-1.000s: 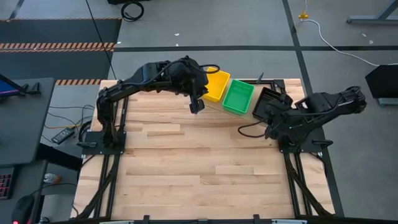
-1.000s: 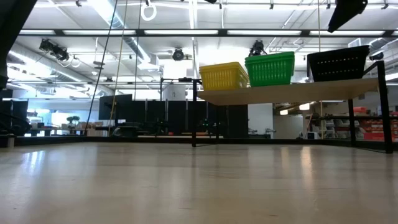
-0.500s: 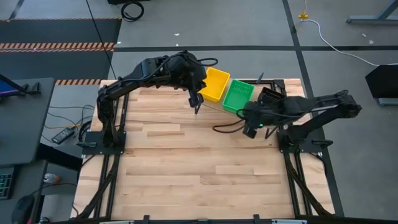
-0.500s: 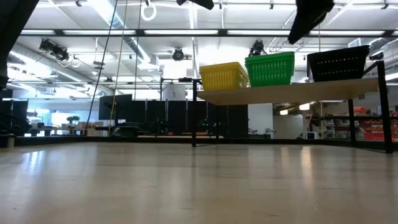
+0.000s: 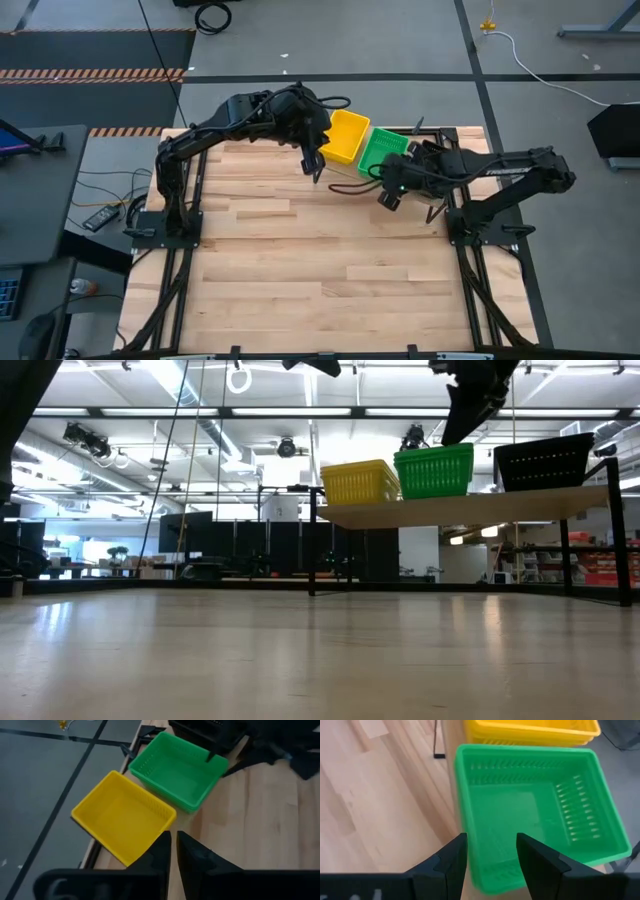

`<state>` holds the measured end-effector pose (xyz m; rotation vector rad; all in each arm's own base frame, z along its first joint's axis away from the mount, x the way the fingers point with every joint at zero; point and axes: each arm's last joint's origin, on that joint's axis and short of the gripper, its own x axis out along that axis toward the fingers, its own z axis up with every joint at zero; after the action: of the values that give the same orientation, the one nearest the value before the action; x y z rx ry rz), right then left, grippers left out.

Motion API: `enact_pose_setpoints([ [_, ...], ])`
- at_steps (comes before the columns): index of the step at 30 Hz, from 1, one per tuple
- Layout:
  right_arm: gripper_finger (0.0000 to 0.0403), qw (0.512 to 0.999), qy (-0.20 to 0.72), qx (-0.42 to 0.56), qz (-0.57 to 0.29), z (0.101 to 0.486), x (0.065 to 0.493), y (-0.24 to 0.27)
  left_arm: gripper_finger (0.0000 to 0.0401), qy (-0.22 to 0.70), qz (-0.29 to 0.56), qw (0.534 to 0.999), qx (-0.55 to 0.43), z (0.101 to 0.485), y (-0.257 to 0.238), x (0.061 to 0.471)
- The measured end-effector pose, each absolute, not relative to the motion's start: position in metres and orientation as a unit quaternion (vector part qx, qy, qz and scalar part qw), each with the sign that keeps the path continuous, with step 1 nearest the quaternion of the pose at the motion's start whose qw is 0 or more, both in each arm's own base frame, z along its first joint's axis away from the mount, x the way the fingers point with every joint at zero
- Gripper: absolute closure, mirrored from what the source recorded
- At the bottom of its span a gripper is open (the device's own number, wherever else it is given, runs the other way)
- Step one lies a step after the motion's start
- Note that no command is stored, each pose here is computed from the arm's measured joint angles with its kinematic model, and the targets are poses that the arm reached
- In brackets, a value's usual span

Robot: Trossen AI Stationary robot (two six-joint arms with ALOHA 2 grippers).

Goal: Stack baskets on shelf by color
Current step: Adjust the green bin, then return to Home Position

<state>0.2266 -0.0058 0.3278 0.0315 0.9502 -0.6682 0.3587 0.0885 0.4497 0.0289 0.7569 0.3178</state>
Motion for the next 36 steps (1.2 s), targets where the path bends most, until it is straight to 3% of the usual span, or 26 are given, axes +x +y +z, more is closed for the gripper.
enact_pose_setpoints([
  [17, 0.0226, 0.848, 0.419, 0.028, -0.324, 0.334, 0.231, -0.018, 0.0380, 0.375, 0.139, 0.917, -0.015, 0.448, 0.087, 0.358],
  [26, 0.0231, 0.903, 0.339, 0.102, -0.242, 0.393, 0.219, -0.009, 0.0396, 0.331, 0.156, 0.931, -0.020, 0.476, 0.083, 0.329],
  [30, 0.0267, 0.926, 0.289, 0.136, -0.201, 0.409, 0.205, -0.002, 0.0398, 0.315, 0.157, 0.936, -0.027, 0.485, 0.081, 0.319],
  [36, 0.0371, 0.955, 0.205, 0.147, -0.158, 0.428, 0.165, 0.005, 0.0399, 0.301, 0.155, 0.940, -0.035, 0.490, 0.075, 0.315],
])
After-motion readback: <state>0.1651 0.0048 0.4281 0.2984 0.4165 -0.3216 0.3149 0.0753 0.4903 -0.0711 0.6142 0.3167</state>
